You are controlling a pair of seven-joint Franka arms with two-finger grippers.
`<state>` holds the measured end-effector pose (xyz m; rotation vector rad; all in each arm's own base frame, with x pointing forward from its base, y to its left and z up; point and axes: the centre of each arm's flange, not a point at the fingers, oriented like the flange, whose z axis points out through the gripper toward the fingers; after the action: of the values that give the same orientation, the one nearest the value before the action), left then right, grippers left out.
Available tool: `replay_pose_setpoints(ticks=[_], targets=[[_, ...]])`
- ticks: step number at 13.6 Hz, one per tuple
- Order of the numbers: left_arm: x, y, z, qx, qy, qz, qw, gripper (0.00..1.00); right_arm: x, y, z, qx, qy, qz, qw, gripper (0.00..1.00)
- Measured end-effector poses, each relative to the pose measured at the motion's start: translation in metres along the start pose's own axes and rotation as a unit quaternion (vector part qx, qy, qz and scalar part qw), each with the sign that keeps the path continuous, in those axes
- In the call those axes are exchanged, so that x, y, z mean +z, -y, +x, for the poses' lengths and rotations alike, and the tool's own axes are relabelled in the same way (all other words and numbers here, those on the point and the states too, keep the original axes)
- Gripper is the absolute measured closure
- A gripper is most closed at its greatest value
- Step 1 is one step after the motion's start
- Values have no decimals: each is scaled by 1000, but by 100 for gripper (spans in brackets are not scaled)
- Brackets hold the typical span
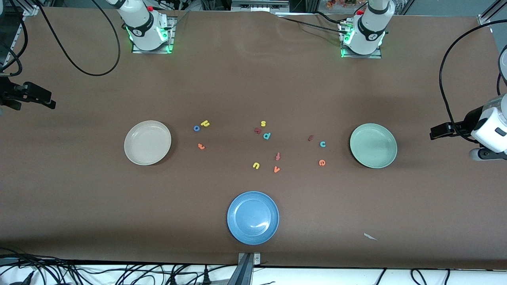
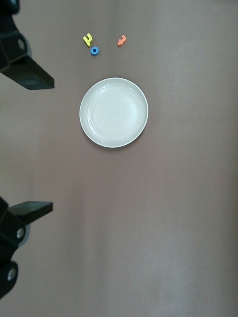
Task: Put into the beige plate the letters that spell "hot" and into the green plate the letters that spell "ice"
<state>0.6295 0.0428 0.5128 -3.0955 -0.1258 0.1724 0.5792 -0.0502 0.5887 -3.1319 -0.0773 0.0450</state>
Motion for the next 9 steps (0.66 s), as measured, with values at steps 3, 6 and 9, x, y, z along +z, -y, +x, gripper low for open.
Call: replay_pose_setpoints(ticks=[3, 6, 9], targets=[[0, 0, 0, 0, 0, 0, 1000, 0, 0, 1, 0, -1, 0, 0, 1000, 0], [0, 0, 0, 0, 0, 0, 1000, 0, 5, 1, 2, -2, 6, 0, 1000, 0], [0, 0, 0, 0, 0, 0, 1000, 0, 14, 2, 6, -1, 12, 7, 1000, 0]])
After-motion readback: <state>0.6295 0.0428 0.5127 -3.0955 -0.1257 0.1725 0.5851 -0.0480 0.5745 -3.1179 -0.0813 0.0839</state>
